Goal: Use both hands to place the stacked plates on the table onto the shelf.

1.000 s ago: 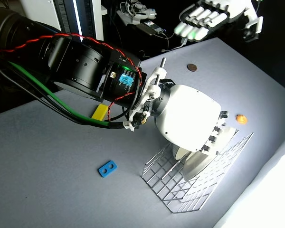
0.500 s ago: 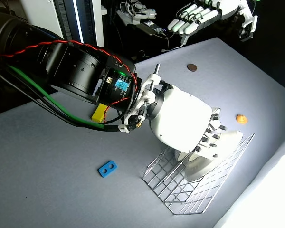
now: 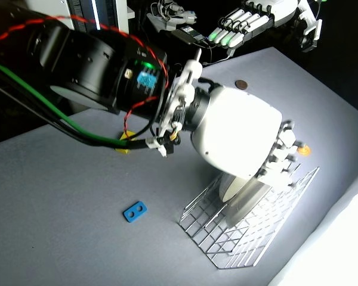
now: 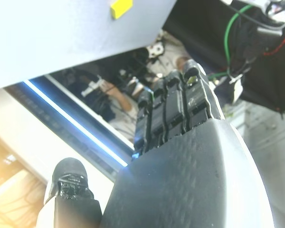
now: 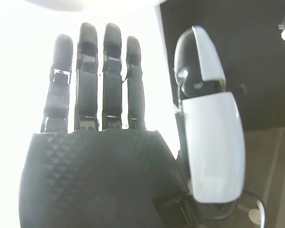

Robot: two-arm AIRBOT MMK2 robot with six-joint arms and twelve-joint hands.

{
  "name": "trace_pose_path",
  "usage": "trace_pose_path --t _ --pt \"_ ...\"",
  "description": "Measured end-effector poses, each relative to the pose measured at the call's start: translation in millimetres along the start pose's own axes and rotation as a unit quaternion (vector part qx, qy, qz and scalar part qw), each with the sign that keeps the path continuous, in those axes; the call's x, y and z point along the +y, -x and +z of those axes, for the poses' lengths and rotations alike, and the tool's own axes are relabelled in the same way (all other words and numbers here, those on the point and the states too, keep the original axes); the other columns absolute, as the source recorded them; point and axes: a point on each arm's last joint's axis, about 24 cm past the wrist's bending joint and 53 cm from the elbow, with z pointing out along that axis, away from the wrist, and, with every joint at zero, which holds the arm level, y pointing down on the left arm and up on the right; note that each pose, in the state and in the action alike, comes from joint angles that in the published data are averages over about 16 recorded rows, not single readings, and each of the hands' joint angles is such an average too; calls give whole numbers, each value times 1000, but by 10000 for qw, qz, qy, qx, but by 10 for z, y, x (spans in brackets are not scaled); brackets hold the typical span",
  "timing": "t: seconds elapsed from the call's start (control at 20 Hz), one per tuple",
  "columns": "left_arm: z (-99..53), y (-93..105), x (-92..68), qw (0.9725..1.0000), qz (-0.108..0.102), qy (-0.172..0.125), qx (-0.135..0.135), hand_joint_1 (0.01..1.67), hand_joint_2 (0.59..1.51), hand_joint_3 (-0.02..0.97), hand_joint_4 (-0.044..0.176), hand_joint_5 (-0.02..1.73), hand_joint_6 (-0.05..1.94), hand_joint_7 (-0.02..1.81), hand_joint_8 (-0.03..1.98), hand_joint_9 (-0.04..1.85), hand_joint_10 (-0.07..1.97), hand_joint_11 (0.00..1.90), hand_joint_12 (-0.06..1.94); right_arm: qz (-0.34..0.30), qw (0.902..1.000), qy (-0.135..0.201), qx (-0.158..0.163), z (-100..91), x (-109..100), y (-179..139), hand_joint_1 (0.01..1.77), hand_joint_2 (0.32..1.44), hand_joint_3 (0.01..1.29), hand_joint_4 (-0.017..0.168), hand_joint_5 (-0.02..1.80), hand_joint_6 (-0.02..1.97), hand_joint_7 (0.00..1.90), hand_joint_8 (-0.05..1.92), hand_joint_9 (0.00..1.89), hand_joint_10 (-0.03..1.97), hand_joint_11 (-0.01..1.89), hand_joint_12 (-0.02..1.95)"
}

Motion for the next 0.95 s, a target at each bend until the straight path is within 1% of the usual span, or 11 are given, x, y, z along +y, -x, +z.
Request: trace_pose_path --t 0.15,0.25,0.3,0.45,0.6,0.8,0.95 --pt "7 -8 -17 10000 -4 -31 17 19 1123 17 6 252 36 273 35 239 51 43 422 -417 9987 289 100 -99 213 -131 835 1097 16 -2 629 40 711 22 623 27 187 930" --pt "12 -8 -31 10000 -13 -54 16 20 1125 17 10 366 141 408 159 371 179 140 622 -718 9962 453 204 -185 320 -254 748 1088 16 -2 658 98 730 93 644 99 248 1015" --pt "15 -8 -37 10000 -18 -64 15 19 1124 17 18 440 239 490 258 456 277 213 733 -873 9944 531 264 -234 366 -324 704 1080 16 -2 683 181 750 182 669 189 302 1071" --pt "22 -4 -55 9999 -30 -95 9 20 1124 17 49 652 547 735 550 711 571 459 1061 -1282 9880 733 456 -393 475 -541 560 1055 15 -2 789 525 843 530 783 544 515 1244" --pt "28 -3 -72 9999 -40 -124 6 91 1157 15 80 862 874 991 880 982 910 736 1409 -1525 9829 798 652 -553 492 -734 458 1081 15 -1 919 877 965 883 930 900 757 1443" --pt "35 0 -88 9999 -45 -149 1 138 1168 13 107 1055 1189 1213 1192 1221 1228 999 1651 -1631 9806 756 785 -654 451 -840 313 1088 15 -1 1034 1191 1069 1205 1056 1227 972 1651" --pt "38 0 -96 9999 -46 -160 2 176 1174 12 139 1232 1532 1401 1523 1421 1558 1273 1858 -1711 9789 698 866 -732 403 -894 272 1087 14 -1 1139 1547 1161 1566 1169 1594 1174 1869"
